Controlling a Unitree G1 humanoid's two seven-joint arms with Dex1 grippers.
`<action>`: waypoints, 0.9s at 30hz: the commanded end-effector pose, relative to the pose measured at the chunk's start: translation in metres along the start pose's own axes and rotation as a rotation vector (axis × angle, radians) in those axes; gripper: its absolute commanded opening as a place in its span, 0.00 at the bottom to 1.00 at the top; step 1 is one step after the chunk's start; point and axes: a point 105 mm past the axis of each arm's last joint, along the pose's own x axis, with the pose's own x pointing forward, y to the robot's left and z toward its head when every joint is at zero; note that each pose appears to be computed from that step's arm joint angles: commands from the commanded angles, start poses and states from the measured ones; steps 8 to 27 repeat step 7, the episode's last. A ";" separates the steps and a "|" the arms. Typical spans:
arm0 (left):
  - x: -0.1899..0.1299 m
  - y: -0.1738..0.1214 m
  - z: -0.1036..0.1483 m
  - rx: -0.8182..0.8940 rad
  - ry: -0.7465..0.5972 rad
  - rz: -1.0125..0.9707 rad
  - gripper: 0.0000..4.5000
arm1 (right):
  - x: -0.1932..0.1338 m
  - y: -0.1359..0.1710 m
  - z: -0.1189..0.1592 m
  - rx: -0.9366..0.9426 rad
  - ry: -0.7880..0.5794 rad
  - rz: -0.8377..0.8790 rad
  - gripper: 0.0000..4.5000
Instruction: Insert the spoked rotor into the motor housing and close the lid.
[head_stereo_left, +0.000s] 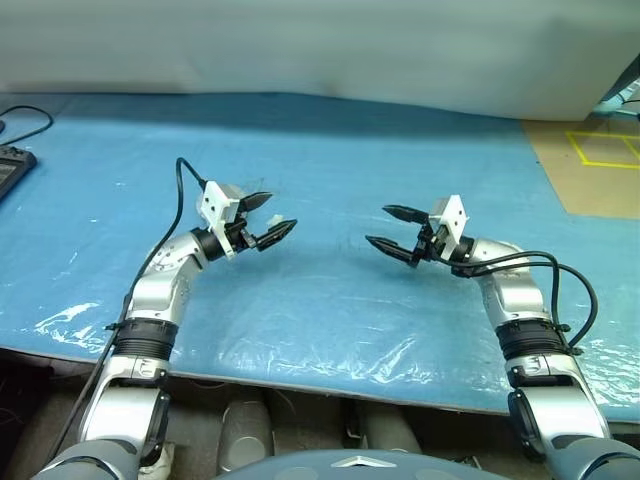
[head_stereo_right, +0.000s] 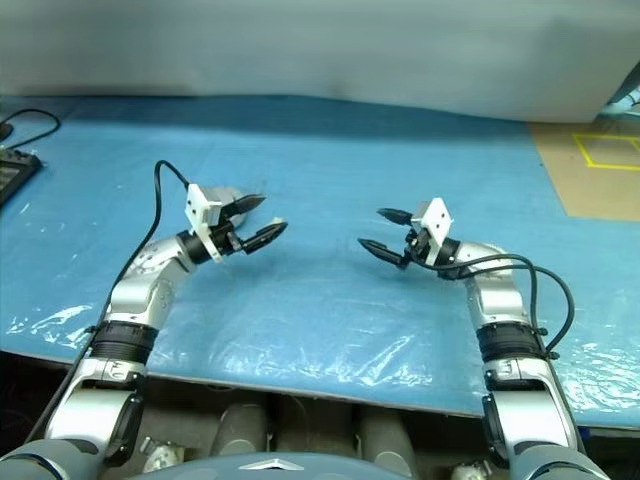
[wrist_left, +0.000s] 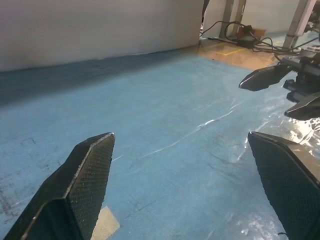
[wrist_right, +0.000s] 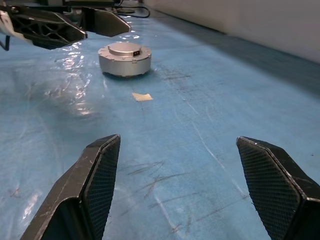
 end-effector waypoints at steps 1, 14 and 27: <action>0.002 0.003 0.009 0.062 -0.020 -0.014 0.99 | -0.003 0.005 0.004 -0.002 -0.001 0.047 0.87; 0.004 0.005 0.007 0.082 -0.015 -0.015 0.99 | -0.001 0.006 -0.004 -0.006 0.016 0.037 0.87; 0.004 0.005 0.007 0.082 -0.015 -0.015 0.99 | -0.001 0.006 -0.004 -0.006 0.016 0.037 0.87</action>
